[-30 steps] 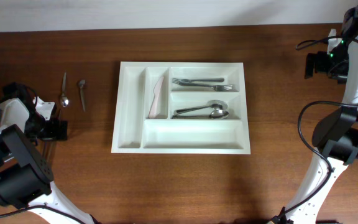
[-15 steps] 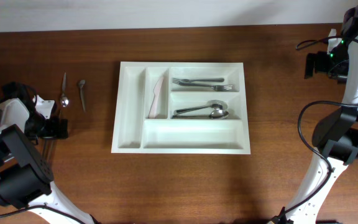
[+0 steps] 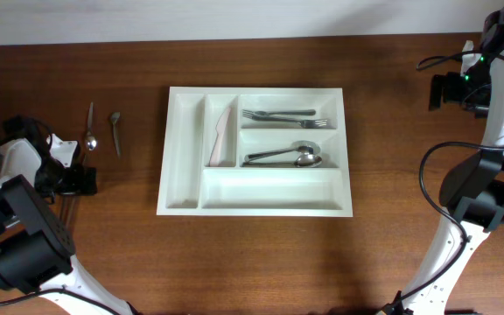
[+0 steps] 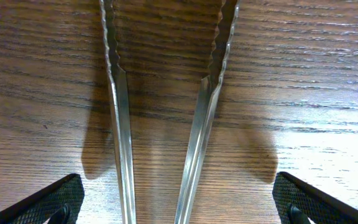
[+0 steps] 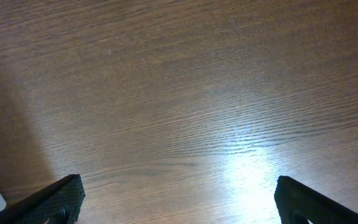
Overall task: Pack container
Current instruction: 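Lower the left gripper around the tongs and close on them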
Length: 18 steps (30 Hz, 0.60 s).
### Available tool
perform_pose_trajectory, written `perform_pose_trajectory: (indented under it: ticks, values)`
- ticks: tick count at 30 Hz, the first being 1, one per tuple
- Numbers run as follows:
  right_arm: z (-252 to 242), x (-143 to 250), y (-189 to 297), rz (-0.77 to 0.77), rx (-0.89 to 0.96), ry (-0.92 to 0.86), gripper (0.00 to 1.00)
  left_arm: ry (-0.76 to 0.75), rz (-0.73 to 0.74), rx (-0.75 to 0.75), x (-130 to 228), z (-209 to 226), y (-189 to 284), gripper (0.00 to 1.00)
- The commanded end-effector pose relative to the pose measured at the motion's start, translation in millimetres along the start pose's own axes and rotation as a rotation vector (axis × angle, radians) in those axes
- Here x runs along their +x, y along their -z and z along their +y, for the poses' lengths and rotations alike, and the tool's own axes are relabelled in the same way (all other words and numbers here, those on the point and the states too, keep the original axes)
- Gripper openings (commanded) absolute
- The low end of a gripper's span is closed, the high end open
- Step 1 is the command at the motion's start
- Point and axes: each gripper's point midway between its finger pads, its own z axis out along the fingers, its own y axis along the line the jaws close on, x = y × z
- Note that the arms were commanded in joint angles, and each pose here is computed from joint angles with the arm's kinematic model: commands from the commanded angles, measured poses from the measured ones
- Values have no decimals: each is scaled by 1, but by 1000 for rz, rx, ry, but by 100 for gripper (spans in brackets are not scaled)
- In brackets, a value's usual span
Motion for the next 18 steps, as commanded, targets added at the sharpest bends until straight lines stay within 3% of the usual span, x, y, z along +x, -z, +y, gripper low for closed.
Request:
perform_pose_trajectory:
  ticks: [1, 5, 12, 14, 18]
  values:
    - [0, 1, 1, 0, -6, 5, 99, -4, -1, 23, 5, -2, -5, 100]
    - [1, 1, 1, 0, -6, 5, 99, -5, 16, 32, 12, -6, -12, 91]
    - [1, 1, 1, 0, -6, 5, 99, -5, 27, 37, 17, -8, -17, 89]
    - [1, 1, 1, 0, -6, 5, 99, -5, 24, 36, 16, -8, -17, 77]
    - [1, 1, 1, 0, -6, 5, 99, -5, 23, 36, 16, -8, -17, 66]
